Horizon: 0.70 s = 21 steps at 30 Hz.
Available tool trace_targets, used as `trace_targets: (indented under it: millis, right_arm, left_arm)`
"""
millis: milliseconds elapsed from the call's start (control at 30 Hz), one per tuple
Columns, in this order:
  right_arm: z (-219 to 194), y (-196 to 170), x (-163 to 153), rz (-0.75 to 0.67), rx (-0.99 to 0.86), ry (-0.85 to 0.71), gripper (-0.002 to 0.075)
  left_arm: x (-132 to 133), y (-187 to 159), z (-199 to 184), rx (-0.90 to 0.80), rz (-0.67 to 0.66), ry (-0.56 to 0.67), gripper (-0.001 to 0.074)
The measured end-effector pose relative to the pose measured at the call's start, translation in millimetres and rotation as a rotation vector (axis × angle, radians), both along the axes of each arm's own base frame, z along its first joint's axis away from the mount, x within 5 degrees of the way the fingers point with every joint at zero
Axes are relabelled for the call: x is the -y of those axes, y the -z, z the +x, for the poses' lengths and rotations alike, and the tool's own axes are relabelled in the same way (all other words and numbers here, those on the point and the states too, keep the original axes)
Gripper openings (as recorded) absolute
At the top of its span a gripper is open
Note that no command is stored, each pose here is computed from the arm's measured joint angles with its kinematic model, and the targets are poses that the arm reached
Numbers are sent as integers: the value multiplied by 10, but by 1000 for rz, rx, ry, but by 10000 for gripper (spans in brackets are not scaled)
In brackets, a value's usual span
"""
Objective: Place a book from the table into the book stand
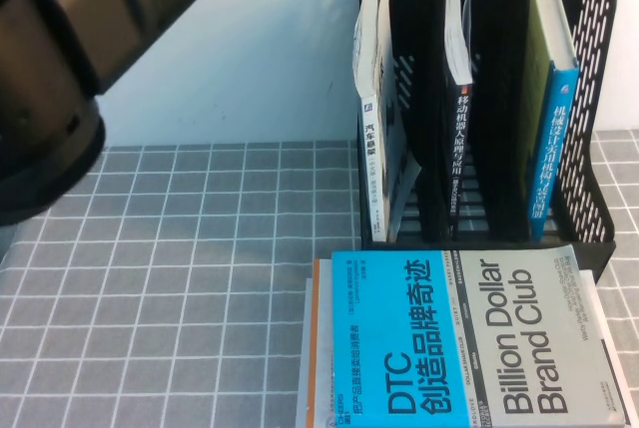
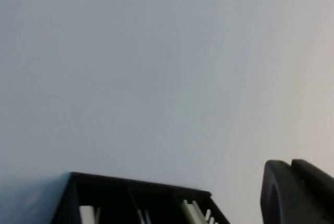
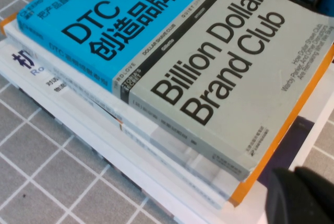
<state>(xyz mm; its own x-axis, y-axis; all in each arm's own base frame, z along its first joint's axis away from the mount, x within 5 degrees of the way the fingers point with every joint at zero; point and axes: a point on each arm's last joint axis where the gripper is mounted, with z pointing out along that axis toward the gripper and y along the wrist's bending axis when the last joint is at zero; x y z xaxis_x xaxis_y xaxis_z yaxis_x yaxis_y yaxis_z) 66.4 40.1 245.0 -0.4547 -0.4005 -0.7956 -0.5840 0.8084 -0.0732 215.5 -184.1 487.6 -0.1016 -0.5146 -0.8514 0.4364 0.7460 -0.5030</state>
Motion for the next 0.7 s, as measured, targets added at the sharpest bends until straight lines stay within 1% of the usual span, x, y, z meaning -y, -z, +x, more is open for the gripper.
trace_targets:
  millis: [33, 100, 167, 267, 400, 467, 567, 700]
  right_arm:
    - [0, 0, 0, 0, 0, 0, -3]
    - [0, 0, 0, 0, 0, 0, -3]
    - [0, 0, 0, 0, 0, 0, -3]
    - [0, 0, 0, 0, 0, 0, -3]
    - [0, 0, 0, 0, 0, 0, -3]
    - [0, 0, -1, 2, 0, 0, -3]
    - [0, 0, -1, 2, 0, 0, -3]
    - [0, 0, -1, 2, 0, 0, -3]
  left_arm:
    - [-36, 42, 47, -14, -17, -12, -1]
    - [-110, 133, 145, -17, -10, -25, -1]
    - [-165, 180, 210, 17, 43, -10, -1]
    - [-227, 214, 235, 67, 145, 46, -1]
    - [-352, 154, 175, 135, 273, 104, -1]
    - [-432, 118, 115, 156, 311, 117, -2]
    - [-637, 115, 7, 156, 303, 69, -3]
    - [-979, 292, -170, 116, 243, -66, -3]
